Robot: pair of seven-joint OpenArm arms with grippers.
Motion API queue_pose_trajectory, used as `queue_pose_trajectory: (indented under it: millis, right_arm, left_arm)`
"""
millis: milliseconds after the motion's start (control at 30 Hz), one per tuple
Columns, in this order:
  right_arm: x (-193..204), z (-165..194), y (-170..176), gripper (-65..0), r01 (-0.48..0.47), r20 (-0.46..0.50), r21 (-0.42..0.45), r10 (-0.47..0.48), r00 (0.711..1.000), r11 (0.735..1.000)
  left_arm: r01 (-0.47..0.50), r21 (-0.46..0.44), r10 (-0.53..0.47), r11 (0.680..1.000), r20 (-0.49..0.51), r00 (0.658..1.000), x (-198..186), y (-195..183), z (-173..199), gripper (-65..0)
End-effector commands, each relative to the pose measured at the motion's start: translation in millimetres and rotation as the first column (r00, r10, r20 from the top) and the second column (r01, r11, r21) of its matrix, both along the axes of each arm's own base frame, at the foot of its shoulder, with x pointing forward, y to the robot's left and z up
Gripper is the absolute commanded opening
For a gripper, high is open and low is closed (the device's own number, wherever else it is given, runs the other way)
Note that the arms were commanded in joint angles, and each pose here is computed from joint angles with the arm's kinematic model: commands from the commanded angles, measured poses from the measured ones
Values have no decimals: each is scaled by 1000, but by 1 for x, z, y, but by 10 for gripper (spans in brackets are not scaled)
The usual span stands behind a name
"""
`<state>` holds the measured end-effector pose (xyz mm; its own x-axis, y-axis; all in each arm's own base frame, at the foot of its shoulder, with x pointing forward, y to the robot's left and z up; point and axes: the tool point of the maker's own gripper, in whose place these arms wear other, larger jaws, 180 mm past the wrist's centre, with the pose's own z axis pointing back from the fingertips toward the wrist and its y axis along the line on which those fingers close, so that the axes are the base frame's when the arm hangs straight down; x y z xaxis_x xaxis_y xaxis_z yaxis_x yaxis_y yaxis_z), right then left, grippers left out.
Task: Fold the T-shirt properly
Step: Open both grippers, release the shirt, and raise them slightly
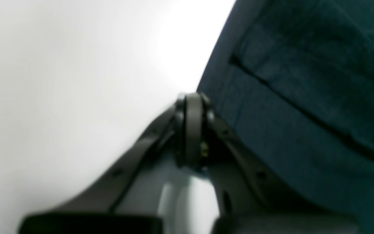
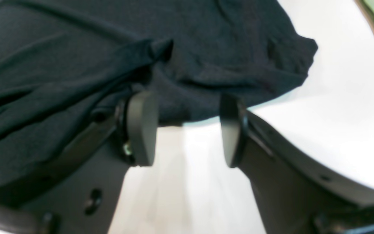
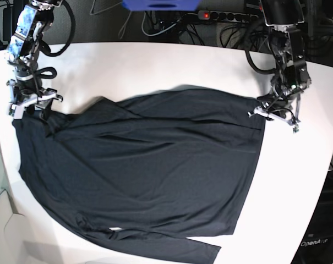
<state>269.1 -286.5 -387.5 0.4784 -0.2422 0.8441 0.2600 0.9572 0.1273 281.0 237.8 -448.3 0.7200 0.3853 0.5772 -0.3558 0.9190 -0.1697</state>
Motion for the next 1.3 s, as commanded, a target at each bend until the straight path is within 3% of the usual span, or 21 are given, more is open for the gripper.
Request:
queue_pose_trajectory:
  millis: [0,200,500,767,1033,1267]
  right_arm:
    - [6,13,-5,-329,-2,44,-19,3,999,1000]
    - [0,8,-5,-329,-3,30,-19,4,1000,1000]
    - [-8,5,-5,-329,-3,14,-21,3,1000,1000]
    - [-10,3,-6,-326,-4,7,-24,4,1000,1000]
    - [-13,0,-7,-324,-4,-6,-25,4,1000,1000]
    - [0,5,-6,-324,5,19,-13,-5,1000,1000]
  left_arm:
    - [35,-84,-50,996,-188,981,-43,-24,-27,-650]
    - [121,-57,-124,991,-55,991,-23,-35,15,-650]
    - [124,-46,-126,991,-53,991,-25,-32,17,-650]
    - [58,-23,-58,998,-30,998,-22,-5,26,-650]
    - [56,3,-56,998,34,998,8,7,46,-650]
    - [77,-20,-77,997,18,997,23,0,59,-650]
